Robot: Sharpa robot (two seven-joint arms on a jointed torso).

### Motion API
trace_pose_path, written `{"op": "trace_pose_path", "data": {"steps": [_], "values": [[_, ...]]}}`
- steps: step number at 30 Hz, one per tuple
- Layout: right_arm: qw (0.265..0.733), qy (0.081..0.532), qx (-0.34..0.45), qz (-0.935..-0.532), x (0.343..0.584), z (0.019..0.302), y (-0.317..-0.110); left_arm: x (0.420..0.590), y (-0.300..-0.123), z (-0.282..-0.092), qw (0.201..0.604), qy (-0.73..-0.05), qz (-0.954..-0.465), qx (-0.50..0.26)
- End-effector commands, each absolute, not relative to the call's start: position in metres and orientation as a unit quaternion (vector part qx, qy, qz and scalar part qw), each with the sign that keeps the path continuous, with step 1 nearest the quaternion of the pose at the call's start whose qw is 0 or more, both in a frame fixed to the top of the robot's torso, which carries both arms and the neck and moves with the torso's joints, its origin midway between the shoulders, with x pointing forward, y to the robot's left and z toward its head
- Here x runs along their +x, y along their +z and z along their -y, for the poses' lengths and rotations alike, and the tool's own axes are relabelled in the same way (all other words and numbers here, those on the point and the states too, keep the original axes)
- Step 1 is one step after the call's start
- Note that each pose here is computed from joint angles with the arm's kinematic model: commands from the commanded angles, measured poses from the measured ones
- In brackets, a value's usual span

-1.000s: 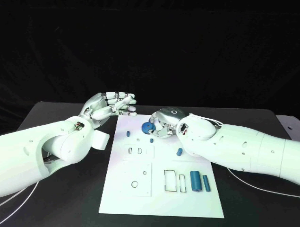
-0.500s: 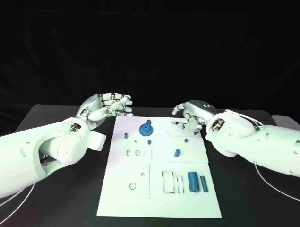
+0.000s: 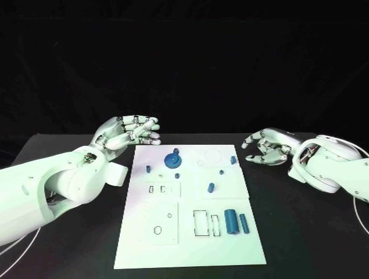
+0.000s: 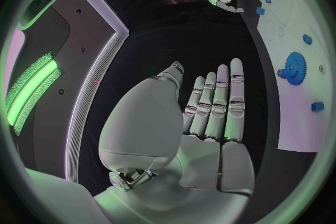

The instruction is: Assemble the parts on the task board

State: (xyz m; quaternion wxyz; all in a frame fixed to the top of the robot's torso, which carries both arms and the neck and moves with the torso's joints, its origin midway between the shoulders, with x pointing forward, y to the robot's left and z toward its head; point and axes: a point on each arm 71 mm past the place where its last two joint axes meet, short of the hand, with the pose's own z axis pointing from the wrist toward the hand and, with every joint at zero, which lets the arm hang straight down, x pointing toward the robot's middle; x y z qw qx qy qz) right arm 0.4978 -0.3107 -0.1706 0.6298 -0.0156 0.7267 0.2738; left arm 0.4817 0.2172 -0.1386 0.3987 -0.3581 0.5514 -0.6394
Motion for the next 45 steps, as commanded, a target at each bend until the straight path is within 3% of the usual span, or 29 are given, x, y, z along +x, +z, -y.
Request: {"op": "trace_pose_path", "data": {"steps": [1, 23, 45], "values": [[0.61, 0.292, -0.019, -0.736, 0.497, 0.313, -0.178, 0.481, -0.138, -0.215, 0.391, -0.648, -0.549, -0.354], [0.617, 0.28, 0.004, -0.736, 0.516, 0.295, -0.207, 0.483, -0.14, -0.217, 0.391, -0.646, -0.55, -0.356], [0.617, 0.292, 0.013, -0.73, 0.52, 0.28, -0.209, 0.483, -0.141, -0.219, 0.392, -0.644, -0.551, -0.357]]}}
